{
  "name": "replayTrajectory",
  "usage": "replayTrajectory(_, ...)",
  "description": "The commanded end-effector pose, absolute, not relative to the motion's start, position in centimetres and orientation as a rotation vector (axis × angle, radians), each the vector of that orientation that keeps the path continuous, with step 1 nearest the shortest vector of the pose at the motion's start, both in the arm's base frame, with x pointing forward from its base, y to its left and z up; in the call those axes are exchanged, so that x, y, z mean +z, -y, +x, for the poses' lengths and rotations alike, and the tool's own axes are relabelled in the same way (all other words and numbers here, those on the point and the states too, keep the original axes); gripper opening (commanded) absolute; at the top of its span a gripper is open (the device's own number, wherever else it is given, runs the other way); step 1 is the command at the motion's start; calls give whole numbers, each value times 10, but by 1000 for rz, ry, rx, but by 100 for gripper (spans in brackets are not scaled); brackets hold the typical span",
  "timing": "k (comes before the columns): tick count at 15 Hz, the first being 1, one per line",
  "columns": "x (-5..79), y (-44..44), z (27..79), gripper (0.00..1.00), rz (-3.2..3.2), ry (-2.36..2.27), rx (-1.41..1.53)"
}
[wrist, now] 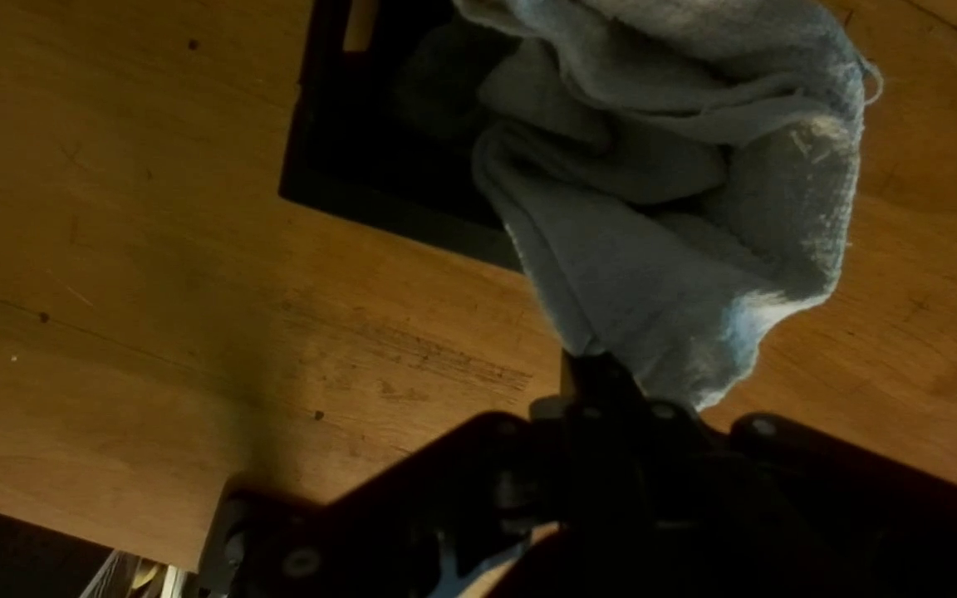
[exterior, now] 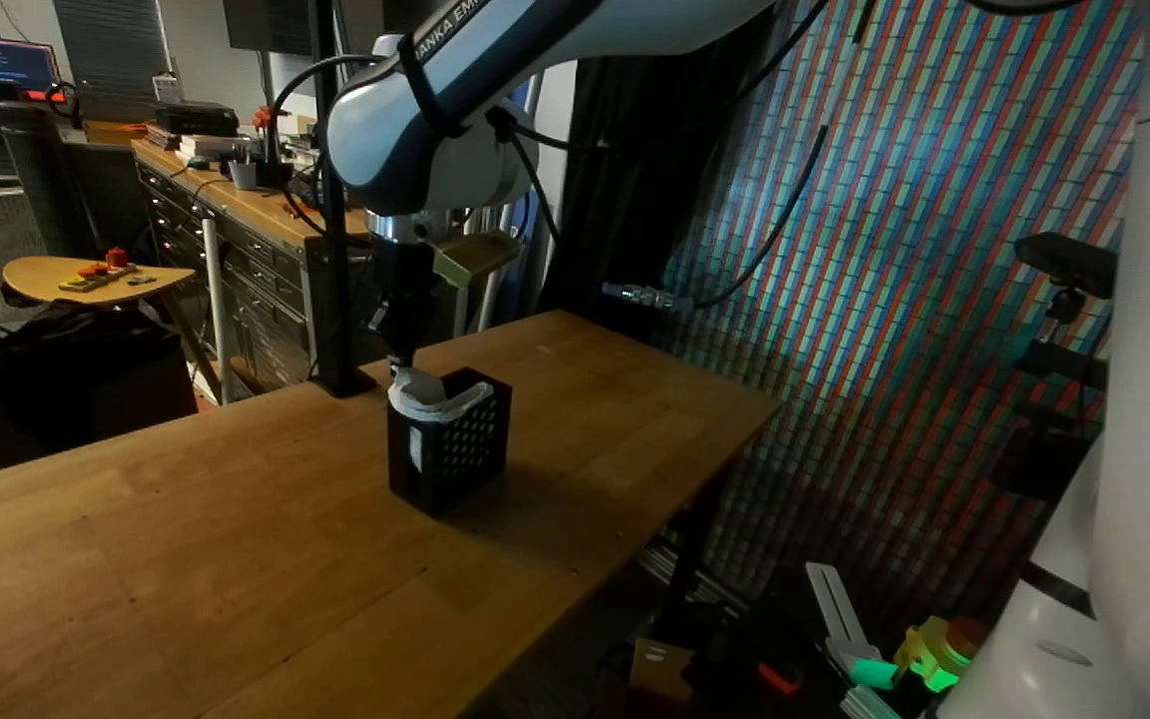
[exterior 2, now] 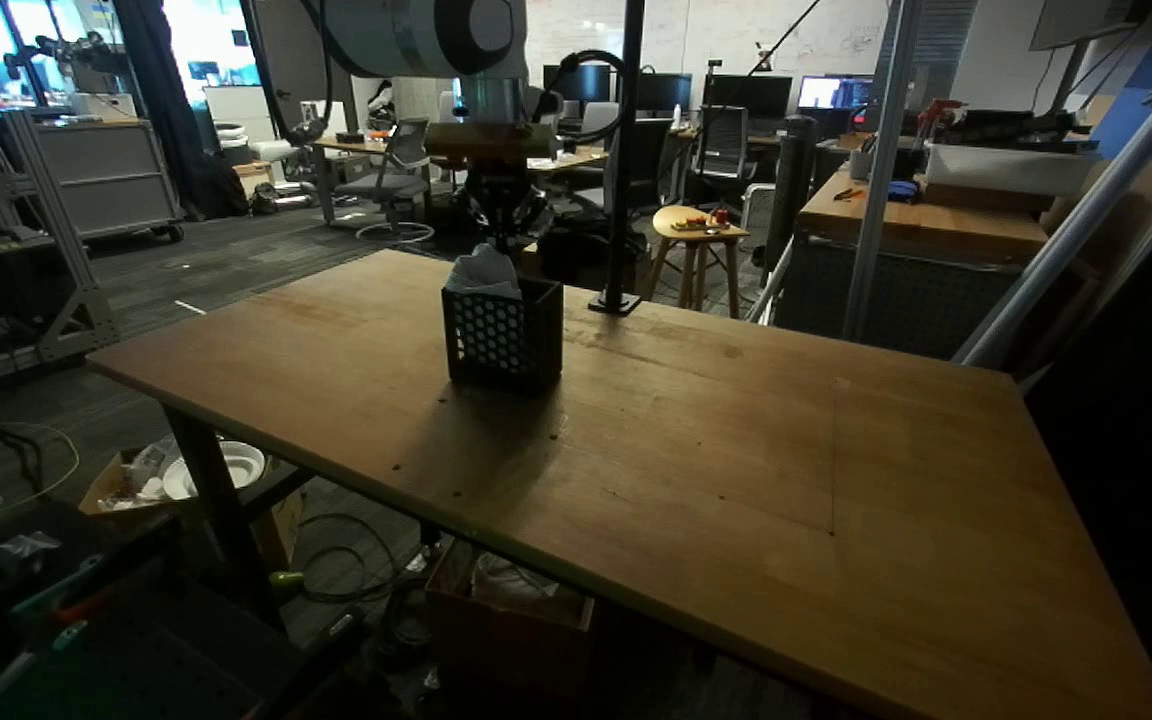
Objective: Put the white towel in the black box
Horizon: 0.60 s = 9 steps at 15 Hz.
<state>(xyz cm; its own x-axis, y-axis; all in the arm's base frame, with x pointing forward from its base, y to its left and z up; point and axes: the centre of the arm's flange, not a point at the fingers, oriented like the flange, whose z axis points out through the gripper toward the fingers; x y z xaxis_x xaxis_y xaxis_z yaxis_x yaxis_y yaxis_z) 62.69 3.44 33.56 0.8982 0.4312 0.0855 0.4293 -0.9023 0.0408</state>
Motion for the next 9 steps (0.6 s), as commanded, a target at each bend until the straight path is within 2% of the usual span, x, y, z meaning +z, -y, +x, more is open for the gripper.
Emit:
replayTrajectory(1, 349, -35, 619, 3, 3026, -665, 166)
replayTrajectory(9, 356, -44, 631, 3, 3015, -688, 189)
